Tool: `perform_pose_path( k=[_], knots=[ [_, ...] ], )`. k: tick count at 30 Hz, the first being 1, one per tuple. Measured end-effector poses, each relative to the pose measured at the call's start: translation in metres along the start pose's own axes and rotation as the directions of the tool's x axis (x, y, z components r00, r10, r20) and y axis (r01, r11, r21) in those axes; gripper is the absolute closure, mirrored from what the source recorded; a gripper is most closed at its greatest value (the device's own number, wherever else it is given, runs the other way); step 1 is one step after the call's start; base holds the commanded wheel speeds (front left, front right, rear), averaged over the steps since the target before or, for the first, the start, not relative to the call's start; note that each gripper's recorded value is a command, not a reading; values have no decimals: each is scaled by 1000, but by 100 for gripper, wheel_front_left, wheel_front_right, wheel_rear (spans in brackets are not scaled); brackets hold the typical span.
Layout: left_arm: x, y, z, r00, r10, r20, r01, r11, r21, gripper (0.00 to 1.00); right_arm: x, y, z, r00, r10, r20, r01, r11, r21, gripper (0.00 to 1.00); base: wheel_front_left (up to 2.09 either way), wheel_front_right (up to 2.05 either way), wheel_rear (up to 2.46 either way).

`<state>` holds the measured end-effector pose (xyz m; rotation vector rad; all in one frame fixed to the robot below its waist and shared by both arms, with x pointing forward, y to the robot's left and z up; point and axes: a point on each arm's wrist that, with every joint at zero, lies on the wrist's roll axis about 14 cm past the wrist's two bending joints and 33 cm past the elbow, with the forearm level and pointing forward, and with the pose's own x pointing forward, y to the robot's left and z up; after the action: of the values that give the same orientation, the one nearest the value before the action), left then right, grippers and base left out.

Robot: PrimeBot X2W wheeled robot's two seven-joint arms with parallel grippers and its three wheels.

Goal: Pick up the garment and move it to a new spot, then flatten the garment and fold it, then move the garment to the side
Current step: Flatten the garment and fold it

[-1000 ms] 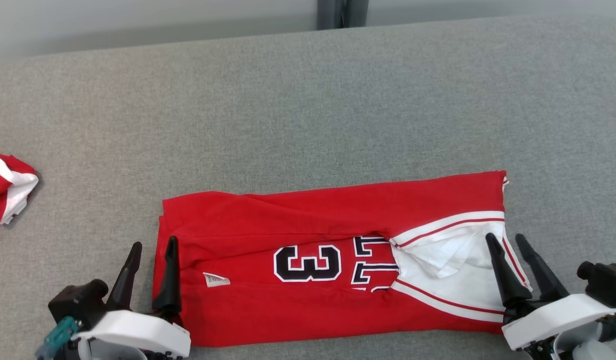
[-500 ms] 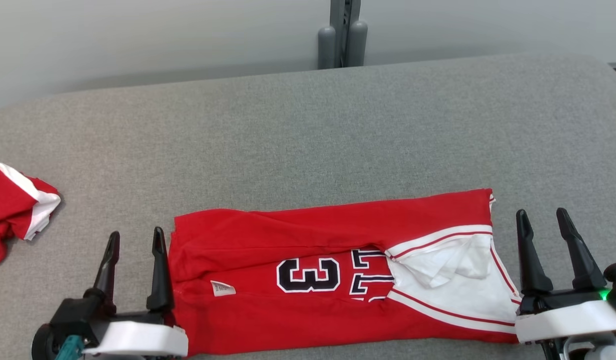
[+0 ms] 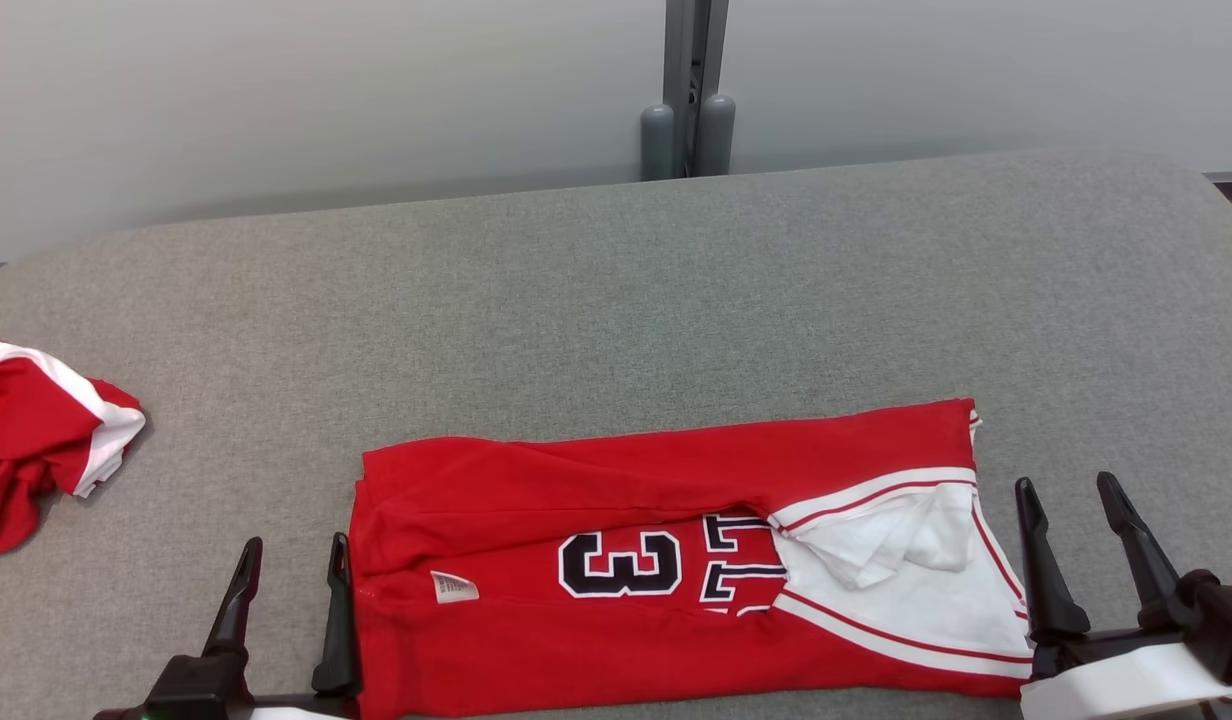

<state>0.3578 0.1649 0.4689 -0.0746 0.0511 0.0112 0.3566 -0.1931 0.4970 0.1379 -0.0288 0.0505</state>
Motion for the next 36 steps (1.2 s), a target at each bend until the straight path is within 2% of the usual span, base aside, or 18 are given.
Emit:
perform_pose_path(
  k=[15,25,28,36],
  knots=[
    [6,5,-8,1000,7,-26,-7,1000,-8,0,10,-2,-16,998,3,-62,-3,1000,1,0,0,0,0],
    [25,0,-7,1000,-8,-16,8,1000,-19,0,21,-10,-85,960,3,-280,0,1000,11,0,0,0,0],
    [31,0,-12,1000,-6,-29,6,1000,-23,0,22,-8,-121,922,9,-387,7,999,39,0,0,0,0],
    [36,2,-17,999,3,-41,-4,1000,-23,0,22,1,-150,885,40,-463,-3,997,80,0,0,0,0]
  ],
)
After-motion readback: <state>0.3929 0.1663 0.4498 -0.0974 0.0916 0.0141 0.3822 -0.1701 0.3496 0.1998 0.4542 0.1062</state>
